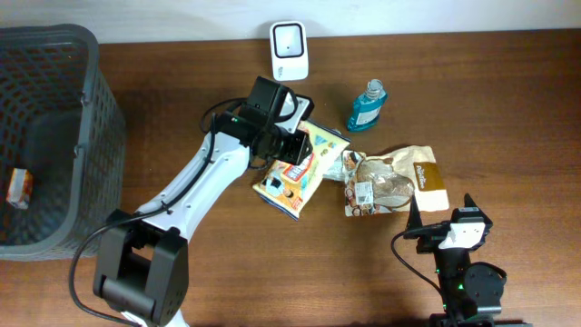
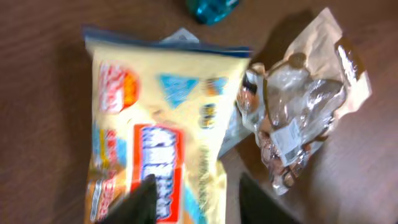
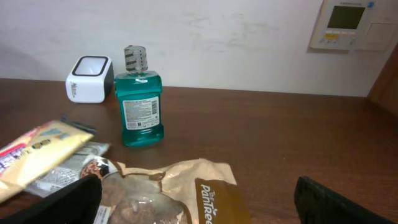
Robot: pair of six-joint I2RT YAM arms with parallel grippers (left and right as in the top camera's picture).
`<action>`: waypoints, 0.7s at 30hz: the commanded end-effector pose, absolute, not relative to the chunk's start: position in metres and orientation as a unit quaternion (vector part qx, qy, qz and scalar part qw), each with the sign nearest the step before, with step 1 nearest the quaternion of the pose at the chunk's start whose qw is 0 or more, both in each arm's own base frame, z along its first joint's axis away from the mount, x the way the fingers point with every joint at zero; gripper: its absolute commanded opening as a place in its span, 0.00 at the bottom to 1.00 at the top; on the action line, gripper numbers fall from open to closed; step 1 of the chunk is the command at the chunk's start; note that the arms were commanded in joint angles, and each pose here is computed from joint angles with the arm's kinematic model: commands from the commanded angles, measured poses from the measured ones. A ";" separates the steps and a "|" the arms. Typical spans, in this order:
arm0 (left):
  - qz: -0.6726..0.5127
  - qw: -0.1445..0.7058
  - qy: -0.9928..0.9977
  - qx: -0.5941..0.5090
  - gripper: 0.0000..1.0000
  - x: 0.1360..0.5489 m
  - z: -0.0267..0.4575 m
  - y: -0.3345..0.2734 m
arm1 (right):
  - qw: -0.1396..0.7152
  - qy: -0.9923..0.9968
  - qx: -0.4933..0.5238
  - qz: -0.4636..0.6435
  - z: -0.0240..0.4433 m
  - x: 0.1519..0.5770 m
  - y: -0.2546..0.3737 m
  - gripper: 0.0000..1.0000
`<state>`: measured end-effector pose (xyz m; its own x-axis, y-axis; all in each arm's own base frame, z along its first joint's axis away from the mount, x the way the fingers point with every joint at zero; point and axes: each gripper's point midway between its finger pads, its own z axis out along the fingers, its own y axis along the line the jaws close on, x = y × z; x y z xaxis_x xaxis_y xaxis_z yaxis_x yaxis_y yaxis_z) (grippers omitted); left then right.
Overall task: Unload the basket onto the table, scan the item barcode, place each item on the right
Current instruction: 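Carry the yellow snack bag to the table center and release it, then return the left gripper into the basket toward the orange box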
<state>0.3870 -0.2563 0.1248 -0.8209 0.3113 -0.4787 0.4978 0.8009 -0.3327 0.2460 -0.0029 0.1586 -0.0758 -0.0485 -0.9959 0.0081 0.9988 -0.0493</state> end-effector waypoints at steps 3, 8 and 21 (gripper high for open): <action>-0.245 0.252 0.908 0.227 0.48 0.402 0.176 -0.266 | 0.678 0.735 -0.013 -0.021 0.155 0.246 -0.003 0.98; -0.225 0.317 0.898 0.206 0.47 0.419 0.265 -0.235 | 0.678 0.735 -0.013 -0.021 0.155 0.246 -0.003 0.98; 0.259 0.456 0.835 -0.167 0.82 0.386 0.438 0.131 | 0.678 0.735 -0.013 -0.021 0.155 0.246 -0.003 0.98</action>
